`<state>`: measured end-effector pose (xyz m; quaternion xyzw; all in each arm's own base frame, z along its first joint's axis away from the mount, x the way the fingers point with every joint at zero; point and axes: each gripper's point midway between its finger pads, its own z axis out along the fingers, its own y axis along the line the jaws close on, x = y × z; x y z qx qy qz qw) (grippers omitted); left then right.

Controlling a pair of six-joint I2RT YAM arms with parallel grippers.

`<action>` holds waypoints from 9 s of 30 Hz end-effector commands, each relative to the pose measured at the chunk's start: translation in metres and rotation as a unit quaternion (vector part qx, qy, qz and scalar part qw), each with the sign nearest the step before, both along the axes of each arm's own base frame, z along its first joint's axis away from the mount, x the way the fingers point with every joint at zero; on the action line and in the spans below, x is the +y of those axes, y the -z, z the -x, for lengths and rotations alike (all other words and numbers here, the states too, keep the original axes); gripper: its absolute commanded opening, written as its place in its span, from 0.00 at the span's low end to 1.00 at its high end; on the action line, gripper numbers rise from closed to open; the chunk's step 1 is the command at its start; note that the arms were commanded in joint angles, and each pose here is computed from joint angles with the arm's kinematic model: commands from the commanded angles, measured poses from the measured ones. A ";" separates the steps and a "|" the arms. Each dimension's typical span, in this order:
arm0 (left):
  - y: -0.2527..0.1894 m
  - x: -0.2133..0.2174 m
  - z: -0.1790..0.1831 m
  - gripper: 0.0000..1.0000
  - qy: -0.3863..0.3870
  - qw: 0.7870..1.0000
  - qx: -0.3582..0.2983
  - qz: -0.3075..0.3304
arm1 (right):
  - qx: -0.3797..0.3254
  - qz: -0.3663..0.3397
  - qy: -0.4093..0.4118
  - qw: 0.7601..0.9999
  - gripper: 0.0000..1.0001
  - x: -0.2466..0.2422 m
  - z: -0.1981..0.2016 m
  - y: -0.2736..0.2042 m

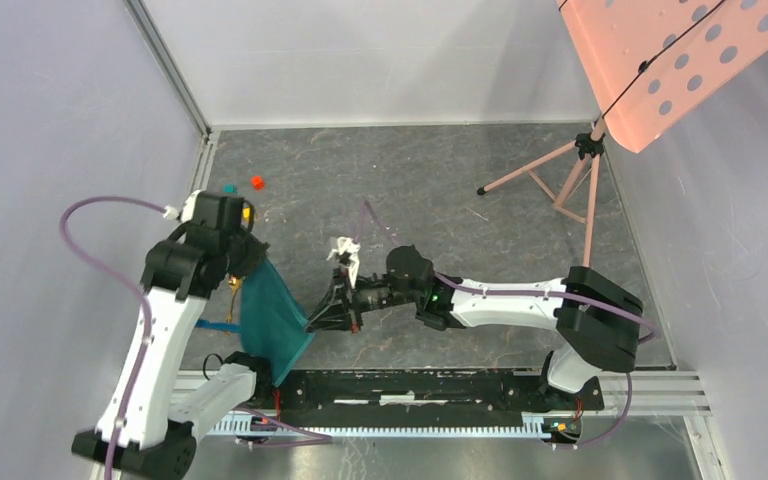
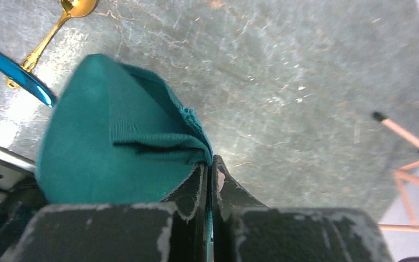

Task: Fold the napkin into a case and place the utensils inside
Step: Turn over the upper triangle folded napkin at the center of the board, then smooth out the lower triangle-folded napkin at the center of the board, then pick up the lower triangle-folded napkin from the center of the board, then fold the lower triangle-folded napkin at the center of the board.

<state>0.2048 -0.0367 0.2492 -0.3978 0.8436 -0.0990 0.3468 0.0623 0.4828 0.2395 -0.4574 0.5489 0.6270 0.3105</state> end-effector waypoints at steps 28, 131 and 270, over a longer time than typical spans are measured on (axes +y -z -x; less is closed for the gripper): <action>0.135 -0.207 -0.172 0.67 0.420 0.903 0.071 -0.055 | 0.122 0.359 0.249 0.891 0.51 -0.250 -0.109 0.233; 0.245 -0.095 -0.116 0.68 0.268 0.952 0.147 -0.032 | 0.067 0.344 0.445 0.824 0.19 -0.193 -0.290 0.233; 0.174 -0.119 -0.117 0.02 -0.004 0.961 0.227 -0.158 | 0.157 0.236 0.174 0.943 0.10 -0.162 -0.067 0.218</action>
